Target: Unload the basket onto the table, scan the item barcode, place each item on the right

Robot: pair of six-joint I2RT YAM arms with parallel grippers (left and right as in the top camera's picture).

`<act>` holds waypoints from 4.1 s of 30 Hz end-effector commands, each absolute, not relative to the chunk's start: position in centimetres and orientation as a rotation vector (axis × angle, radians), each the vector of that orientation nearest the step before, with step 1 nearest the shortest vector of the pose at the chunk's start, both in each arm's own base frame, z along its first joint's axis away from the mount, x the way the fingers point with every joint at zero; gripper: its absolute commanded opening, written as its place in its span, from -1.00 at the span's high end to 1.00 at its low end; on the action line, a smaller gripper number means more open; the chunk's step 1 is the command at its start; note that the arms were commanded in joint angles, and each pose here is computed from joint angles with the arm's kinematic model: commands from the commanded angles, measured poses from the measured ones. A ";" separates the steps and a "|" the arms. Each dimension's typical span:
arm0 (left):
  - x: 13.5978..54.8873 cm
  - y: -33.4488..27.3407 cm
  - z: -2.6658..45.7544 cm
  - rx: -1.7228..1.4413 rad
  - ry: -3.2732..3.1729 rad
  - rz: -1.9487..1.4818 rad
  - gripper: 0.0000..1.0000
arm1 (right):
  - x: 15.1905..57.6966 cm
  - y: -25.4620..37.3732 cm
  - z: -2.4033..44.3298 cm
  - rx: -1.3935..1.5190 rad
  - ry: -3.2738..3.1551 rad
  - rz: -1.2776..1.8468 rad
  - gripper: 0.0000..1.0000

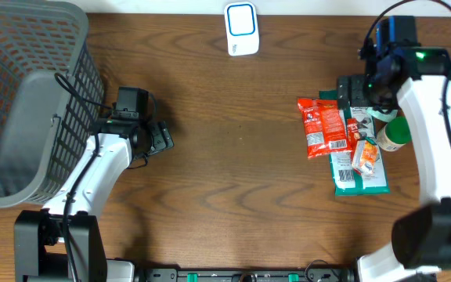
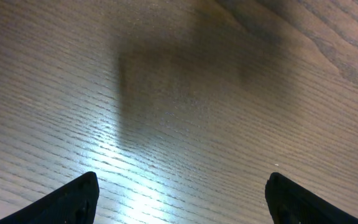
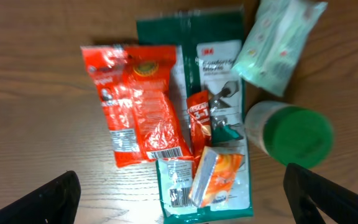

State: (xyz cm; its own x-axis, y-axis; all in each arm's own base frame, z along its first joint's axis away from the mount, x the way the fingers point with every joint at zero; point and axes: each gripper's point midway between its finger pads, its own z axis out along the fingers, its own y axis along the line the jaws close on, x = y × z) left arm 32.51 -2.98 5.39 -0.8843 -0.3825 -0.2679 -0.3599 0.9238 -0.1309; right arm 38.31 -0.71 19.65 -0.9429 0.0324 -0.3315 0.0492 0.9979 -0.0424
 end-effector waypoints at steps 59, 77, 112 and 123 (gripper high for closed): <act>32.1 -2.7 4.8 -0.551 2.811 -0.085 -0.72 | 22.3 2.5 27.8 -0.094 1.132 0.063 -0.98; 32.1 -2.7 4.8 -0.551 2.811 -0.085 -0.72 | 24.4 3.0 15.7 -0.116 1.639 0.093 -0.98; 32.1 -2.7 4.8 -0.551 2.811 -0.085 -0.72 | 24.4 3.0 15.7 -0.116 1.640 0.093 -0.98; 32.8 -2.7 10.8 -0.518 2.625 -0.155 -0.72 | 24.4 3.0 15.7 -0.116 1.640 0.093 -0.99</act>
State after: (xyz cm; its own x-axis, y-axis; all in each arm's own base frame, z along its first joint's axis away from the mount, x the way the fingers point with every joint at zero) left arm 32.69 -3.00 6.79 -0.8715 -0.3837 -0.3053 -0.3537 0.9232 -0.1507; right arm 24.50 2.73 15.74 -0.0688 -0.0362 -0.9970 -0.1200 0.9924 -0.0278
